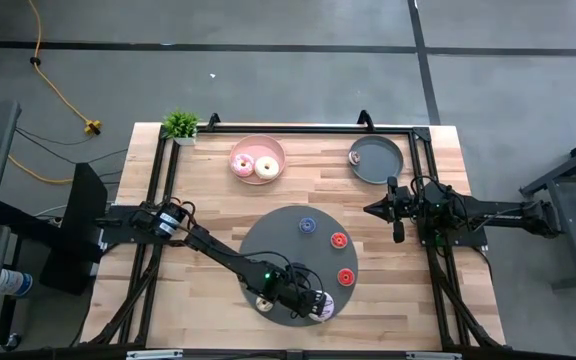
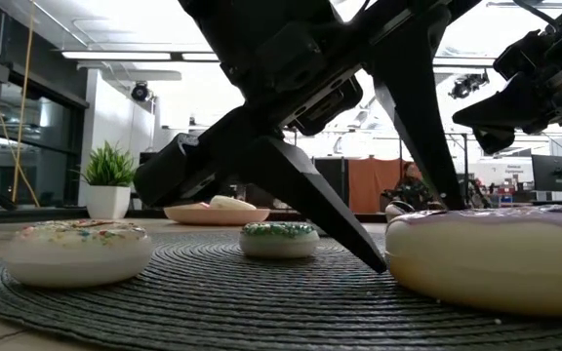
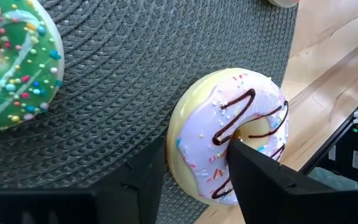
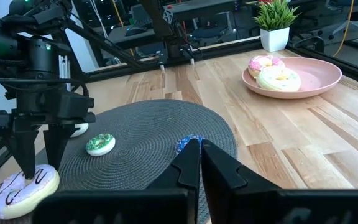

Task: Pick & Place donuts
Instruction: Put the large purple donut on the pink plate

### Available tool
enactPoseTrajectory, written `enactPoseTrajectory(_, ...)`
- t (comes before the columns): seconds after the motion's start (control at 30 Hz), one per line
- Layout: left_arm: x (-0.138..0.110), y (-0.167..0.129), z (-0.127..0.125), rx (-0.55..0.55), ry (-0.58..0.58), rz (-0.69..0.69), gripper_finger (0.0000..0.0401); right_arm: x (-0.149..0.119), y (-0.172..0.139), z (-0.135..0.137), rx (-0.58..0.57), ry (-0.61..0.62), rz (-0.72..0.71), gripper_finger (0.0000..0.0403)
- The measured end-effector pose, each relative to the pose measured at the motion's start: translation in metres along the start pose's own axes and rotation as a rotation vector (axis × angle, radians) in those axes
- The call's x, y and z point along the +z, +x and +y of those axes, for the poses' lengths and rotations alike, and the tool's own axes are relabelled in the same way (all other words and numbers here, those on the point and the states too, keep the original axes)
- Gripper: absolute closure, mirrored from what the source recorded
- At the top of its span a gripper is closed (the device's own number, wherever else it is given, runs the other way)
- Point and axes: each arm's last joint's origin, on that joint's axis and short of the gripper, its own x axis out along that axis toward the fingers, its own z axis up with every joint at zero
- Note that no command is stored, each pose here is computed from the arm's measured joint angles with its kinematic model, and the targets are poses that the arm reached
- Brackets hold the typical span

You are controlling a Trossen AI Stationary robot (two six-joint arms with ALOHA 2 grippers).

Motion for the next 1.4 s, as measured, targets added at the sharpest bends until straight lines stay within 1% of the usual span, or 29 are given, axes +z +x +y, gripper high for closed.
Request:
enactPoseTrajectory(0.4, 0.0, -0.001, -0.002, -0.005, -0.005, 0.0, 0.028, 0.0, 0.0, 0.0, 0.0, 0.0, 0.0, 0.0394)
enactPoseTrajectory(0.63, 0.007, -0.004, -0.013, -0.039, -0.022, -0.007, 0.0286, 0.0, 0.0, 0.0, 0.0, 0.0, 0.0, 0.0397)
enactPoseTrajectory(0.87, 0.018, -0.014, -0.033, -0.102, -0.05, -0.039, 0.0286, 0.0, 0.0, 0.0, 0.0, 0.0, 0.0, 0.0395)
enactPoseTrajectory(0.97, 0.026, -0.02, -0.039, -0.115, -0.063, -0.058, 0.0286, 0.0, 0.0, 0.0, 0.0, 0.0, 0.0, 0.0394)
enactPoseTrajectory(1.03, 0.032, -0.026, -0.04, -0.1, -0.066, -0.068, 0.0286, 0.0, 0.0, 0.0, 0.0, 0.0, 0.0, 0.0394)
enactPoseTrajectory(1.1, 0.039, -0.033, -0.045, -0.118, -0.071, -0.085, 0.0286, 0.0, 0.0, 0.0, 0.0, 0.0, 0.0, 0.0395)
enactPoseTrajectory(1.23, 0.058, -0.051, -0.045, -0.065, -0.05, -0.145, 0.0286, 0.0, 0.0, 0.0, -0.001, 0.0, 0.002, 0.0398)
enactPoseTrajectory(1.33, 0.078, -0.072, -0.041, 0.017, -0.036, -0.193, 0.0286, 0.0, 0.0, 0.0, -0.001, 0.0, 0.002, 0.0397)
enactPoseTrajectory(1.4, 0.092, -0.087, -0.04, 0.044, -0.026, -0.23, 0.0286, 0.0, 0.0, 0.0, 0.0, 0.0, 0.002, 0.0395)
